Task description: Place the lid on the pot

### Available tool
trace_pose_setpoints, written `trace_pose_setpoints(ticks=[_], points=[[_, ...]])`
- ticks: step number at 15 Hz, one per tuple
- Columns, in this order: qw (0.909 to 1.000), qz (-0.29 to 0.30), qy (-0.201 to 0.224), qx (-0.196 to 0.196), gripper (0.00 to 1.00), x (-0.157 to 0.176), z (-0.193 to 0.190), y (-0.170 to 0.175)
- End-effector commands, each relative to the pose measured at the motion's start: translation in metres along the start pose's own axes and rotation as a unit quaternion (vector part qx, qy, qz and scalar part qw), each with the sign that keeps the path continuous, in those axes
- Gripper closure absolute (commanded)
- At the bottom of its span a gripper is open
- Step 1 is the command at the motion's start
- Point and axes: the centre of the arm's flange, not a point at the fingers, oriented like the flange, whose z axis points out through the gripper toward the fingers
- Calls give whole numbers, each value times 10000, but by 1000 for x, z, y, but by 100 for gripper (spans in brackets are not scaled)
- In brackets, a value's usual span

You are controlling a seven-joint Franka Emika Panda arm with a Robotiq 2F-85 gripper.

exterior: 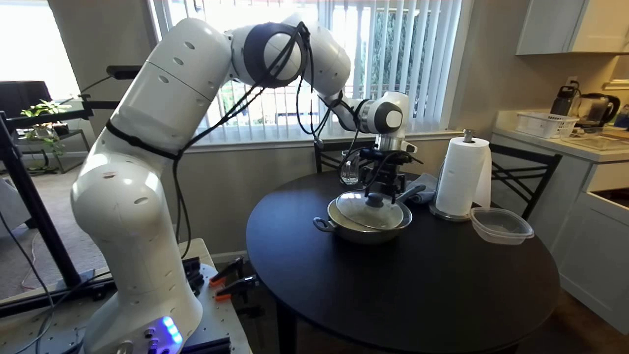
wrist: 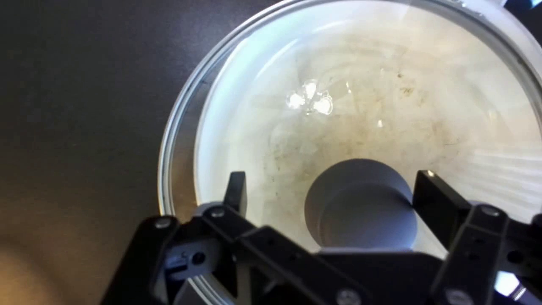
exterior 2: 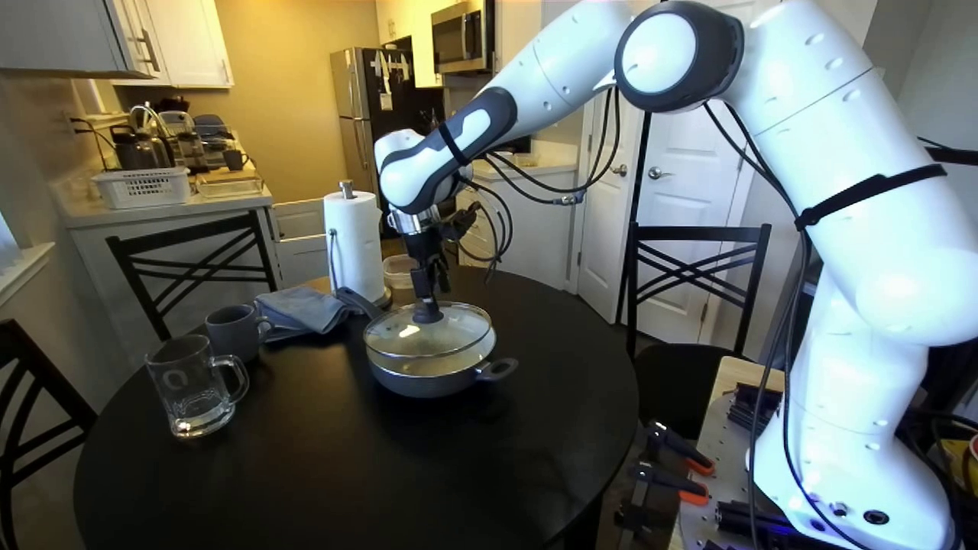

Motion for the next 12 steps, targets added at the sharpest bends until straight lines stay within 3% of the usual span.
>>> trace_pose_setpoints(ticks=[1,12], points=[[10000,40,34,-11,0,-3,-4,5],[10000,1,-2,-3,0,-1,0,0]])
